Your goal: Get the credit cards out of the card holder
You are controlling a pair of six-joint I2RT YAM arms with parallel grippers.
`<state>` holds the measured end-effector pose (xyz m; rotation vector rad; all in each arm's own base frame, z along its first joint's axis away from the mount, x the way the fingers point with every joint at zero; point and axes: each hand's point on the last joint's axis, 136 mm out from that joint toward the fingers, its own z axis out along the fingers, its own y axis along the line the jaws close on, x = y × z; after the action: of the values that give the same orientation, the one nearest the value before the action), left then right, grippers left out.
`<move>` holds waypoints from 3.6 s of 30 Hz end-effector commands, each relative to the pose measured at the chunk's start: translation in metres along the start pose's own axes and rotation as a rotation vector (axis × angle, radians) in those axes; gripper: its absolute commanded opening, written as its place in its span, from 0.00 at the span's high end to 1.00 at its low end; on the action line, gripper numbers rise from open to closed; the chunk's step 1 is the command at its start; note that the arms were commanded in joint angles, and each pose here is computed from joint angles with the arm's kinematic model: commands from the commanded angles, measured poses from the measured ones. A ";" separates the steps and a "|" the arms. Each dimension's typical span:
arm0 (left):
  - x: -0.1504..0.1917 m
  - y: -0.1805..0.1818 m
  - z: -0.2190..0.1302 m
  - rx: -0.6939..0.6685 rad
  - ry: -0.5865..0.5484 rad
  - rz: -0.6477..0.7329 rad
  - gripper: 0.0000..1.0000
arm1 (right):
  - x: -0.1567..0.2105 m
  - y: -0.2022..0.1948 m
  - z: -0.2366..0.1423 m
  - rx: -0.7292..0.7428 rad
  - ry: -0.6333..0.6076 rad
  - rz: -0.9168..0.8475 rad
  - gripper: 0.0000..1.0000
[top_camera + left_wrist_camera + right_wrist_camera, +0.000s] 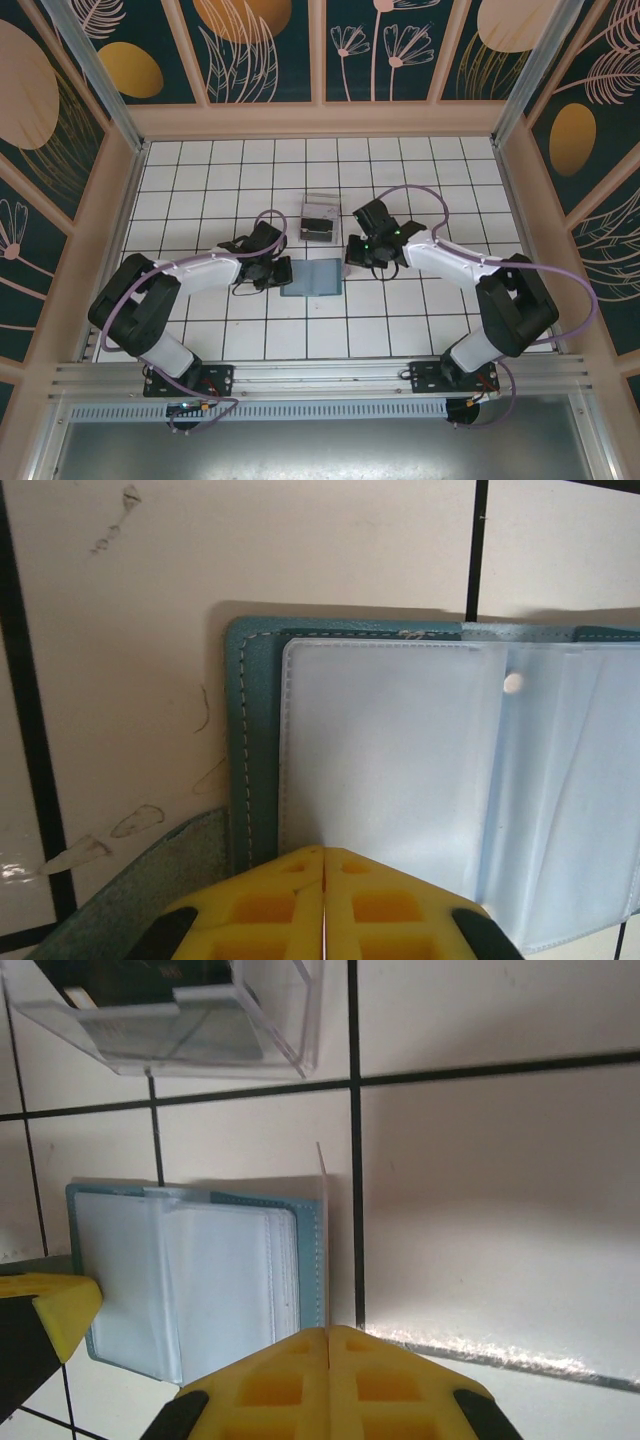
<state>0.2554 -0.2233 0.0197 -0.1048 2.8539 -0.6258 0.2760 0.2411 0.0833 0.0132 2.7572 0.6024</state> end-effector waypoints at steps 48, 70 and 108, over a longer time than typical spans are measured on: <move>-0.016 -0.012 -0.032 0.037 -0.095 0.008 0.83 | -0.128 0.080 0.017 0.036 0.162 -1.527 1.00; -0.016 -0.011 -0.037 0.034 -0.110 -0.002 0.83 | -0.137 0.061 0.057 0.097 0.199 -1.503 0.74; -0.145 0.080 -0.109 -0.431 -0.629 0.075 0.01 | -0.169 -0.054 -0.057 0.396 -0.511 -0.772 0.01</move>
<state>0.3518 -0.1145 0.0996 -0.2376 2.4175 -0.0889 0.4054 0.1804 0.1259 -1.0179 2.1790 -0.1664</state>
